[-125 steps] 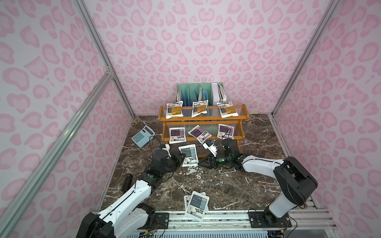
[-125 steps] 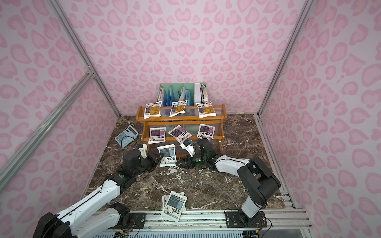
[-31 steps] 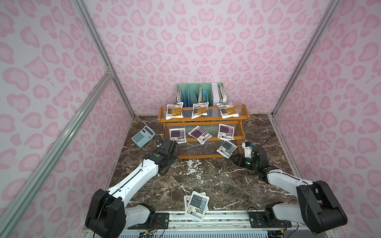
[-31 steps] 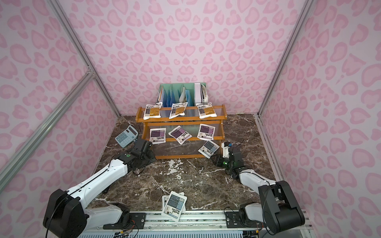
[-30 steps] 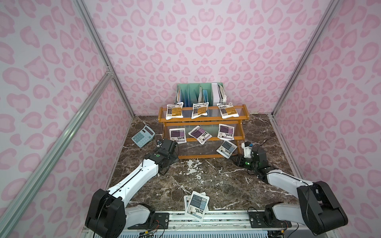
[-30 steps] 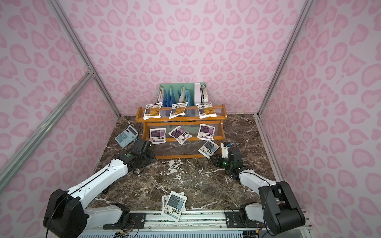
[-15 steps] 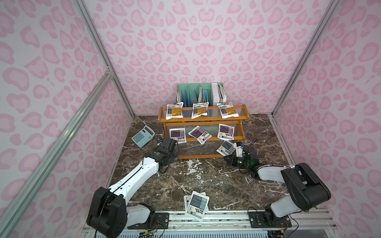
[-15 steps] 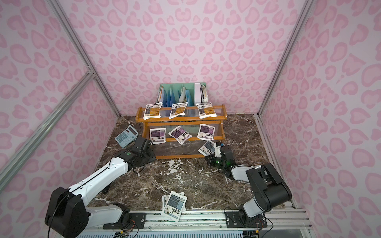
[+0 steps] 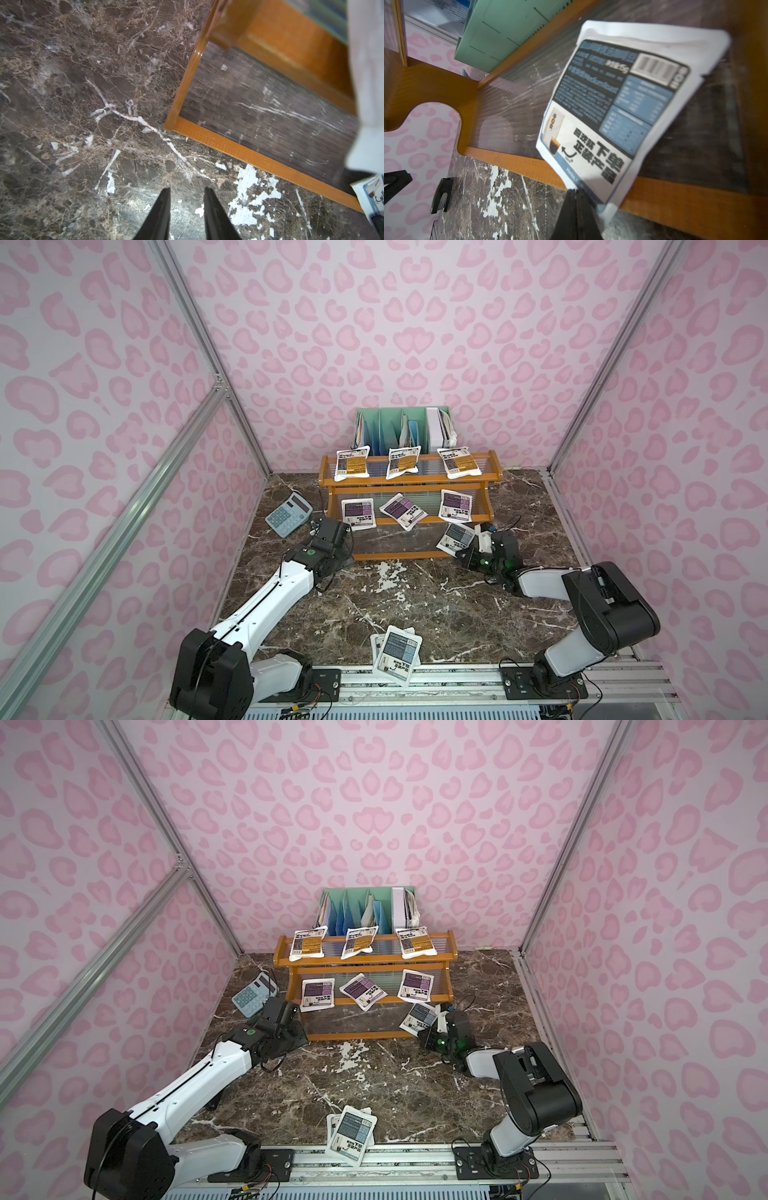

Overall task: Place the bagged coffee beans on the shelf by color
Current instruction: Adjust the bagged coffee beans on the shelf.

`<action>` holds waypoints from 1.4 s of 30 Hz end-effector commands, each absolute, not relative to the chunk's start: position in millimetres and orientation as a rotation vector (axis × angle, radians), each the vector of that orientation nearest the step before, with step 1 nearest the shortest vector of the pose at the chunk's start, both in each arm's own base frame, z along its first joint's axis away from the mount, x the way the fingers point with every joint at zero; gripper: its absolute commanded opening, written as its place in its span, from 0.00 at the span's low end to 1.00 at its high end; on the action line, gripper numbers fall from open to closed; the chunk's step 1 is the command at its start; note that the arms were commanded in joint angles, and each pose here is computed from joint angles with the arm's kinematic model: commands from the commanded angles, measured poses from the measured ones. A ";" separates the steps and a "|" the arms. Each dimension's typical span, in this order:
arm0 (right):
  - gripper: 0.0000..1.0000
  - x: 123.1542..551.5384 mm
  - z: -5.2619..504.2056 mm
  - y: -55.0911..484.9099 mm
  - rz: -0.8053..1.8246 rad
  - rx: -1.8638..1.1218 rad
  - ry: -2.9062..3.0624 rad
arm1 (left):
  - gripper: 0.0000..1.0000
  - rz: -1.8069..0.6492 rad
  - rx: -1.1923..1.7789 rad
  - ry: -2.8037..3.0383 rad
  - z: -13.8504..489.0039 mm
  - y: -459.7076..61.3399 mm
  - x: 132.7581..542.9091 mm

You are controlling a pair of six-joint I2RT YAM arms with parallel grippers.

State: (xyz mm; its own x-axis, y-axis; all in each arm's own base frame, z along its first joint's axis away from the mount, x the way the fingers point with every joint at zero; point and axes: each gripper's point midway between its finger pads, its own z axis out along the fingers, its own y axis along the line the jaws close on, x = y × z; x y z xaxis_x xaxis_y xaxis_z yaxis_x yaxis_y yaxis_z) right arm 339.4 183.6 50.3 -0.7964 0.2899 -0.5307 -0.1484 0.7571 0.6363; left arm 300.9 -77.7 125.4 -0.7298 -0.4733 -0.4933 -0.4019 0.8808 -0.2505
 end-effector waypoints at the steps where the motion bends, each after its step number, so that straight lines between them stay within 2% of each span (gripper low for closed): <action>1: 0.09 347.3 48.3 163.9 0.790 0.150 2.315 | 0.32 -0.146 -0.599 2.502 125.5 -75.5 298.6; 5: 0.08 353.0 59.6 150.1 0.748 0.188 2.272 | 0.32 -0.140 -0.579 2.503 127.6 -75.2 299.0; 8: 0.08 352.0 77.4 159.0 0.823 0.147 2.218 | 0.32 -0.136 -0.569 2.503 128.2 -74.8 299.2; 17: 0.08 294.1 136.7 240.9 1.022 -0.296 2.116 | 0.32 -0.216 -0.490 2.505 133.2 -87.9 304.2; 20: 0.08 287.9 161.3 264.4 1.055 -0.375 2.051 | 0.32 -0.215 -0.486 2.501 135.4 -88.1 305.8; 27: 0.09 311.2 199.7 315.3 1.088 -0.472 1.937 | 0.32 -0.197 -0.511 2.493 138.6 -85.0 306.6; 32: 0.08 334.3 194.8 335.1 1.090 -0.476 1.928 | 0.32 -0.173 -0.522 2.482 141.5 -79.6 302.9; 42: 0.08 349.8 182.3 357.9 1.140 -0.484 1.944 | 0.32 -0.143 -0.507 2.471 146.8 -74.4 300.5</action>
State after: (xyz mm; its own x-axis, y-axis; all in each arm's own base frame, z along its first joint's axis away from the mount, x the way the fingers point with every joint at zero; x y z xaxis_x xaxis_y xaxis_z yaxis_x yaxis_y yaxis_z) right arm 346.8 350.2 168.7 -0.6211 0.0481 -0.7823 -0.6368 0.5509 0.5394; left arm 301.6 -78.5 144.4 -0.7414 -0.4080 -0.5328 -0.3280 0.9130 -0.2427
